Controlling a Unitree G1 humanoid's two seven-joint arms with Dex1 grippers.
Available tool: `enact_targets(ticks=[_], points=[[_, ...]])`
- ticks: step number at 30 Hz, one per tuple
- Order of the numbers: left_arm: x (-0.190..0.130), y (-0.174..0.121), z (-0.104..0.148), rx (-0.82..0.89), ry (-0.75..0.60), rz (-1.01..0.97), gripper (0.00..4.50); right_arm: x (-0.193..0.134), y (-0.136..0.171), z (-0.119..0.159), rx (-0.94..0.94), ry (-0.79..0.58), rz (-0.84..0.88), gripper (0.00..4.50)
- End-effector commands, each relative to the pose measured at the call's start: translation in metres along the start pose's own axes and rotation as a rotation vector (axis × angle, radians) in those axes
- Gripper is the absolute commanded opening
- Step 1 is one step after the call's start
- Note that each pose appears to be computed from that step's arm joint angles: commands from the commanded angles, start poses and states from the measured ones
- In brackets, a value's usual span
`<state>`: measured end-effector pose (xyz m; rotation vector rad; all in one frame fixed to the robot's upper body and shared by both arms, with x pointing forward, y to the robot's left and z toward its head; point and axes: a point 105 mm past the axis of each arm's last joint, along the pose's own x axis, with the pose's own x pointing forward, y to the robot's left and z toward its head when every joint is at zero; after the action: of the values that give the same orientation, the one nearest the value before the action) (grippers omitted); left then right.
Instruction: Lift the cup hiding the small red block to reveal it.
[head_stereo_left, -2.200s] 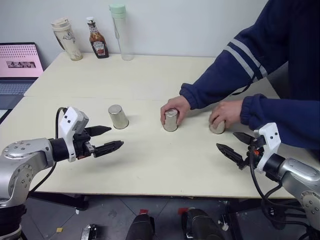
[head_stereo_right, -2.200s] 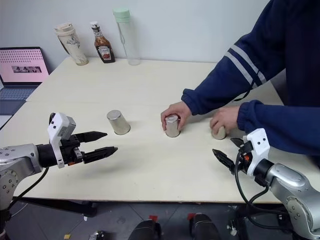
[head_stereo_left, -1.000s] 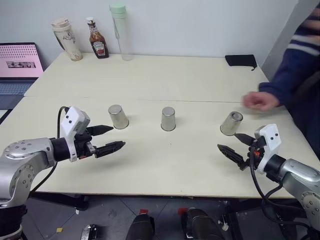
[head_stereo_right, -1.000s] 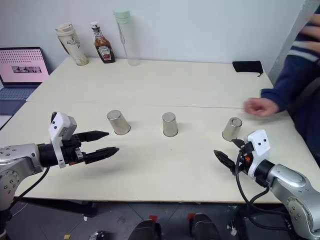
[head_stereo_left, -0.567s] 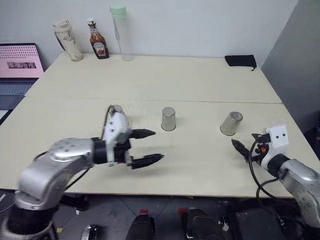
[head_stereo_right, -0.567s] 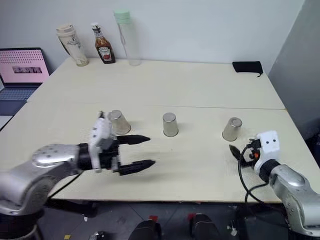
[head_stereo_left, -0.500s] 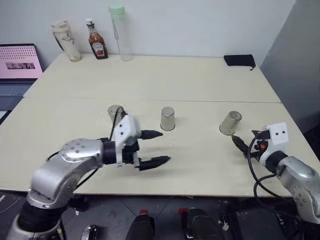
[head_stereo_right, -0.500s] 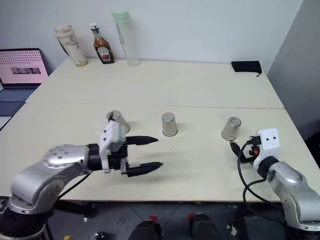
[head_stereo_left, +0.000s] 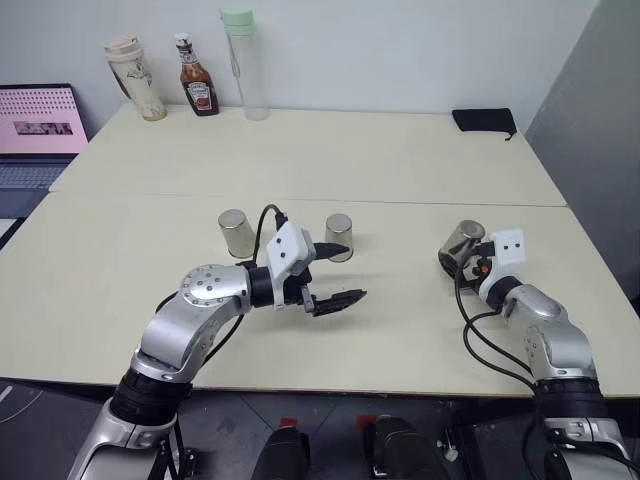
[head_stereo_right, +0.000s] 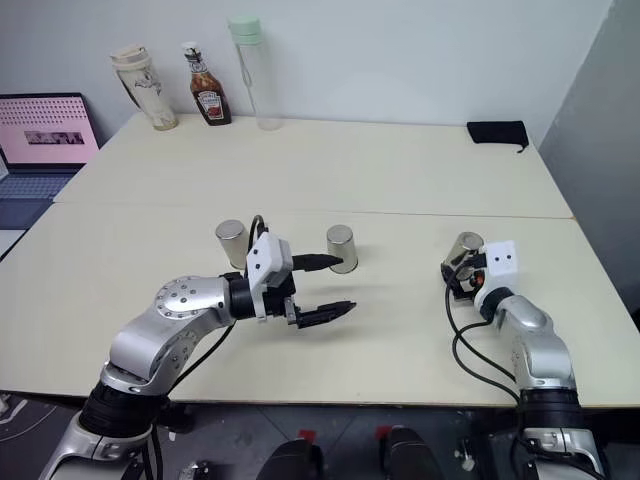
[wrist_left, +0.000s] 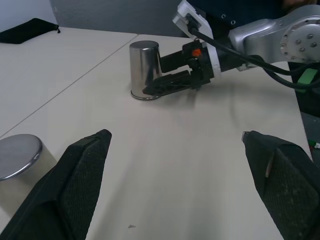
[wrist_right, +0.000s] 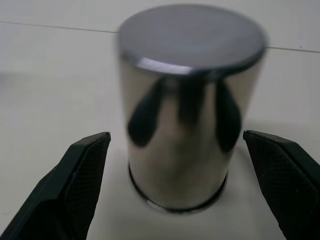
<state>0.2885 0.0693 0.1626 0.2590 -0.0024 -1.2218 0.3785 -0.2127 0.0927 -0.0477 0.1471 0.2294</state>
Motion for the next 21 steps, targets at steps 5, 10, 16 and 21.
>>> enact_targets(ticks=[5,10,16,21], points=[[0.0,-0.002,0.01,0.029,-0.02,-0.008,4.5,0.008,-0.007,0.026,-0.037,-0.144,-0.026,4.13],[0.0,-0.001,0.01,0.012,-0.022,-0.001,4.5,0.001,-0.005,0.037,-0.049,-0.188,-0.018,3.08],[-0.001,-0.003,0.006,0.003,-0.006,-0.008,4.5,-0.039,-0.022,0.081,-0.046,-0.281,-0.111,2.77],[0.001,-0.002,0.004,-0.009,-0.005,-0.009,4.5,-0.064,-0.05,0.065,-0.019,-0.171,-0.268,2.77]])
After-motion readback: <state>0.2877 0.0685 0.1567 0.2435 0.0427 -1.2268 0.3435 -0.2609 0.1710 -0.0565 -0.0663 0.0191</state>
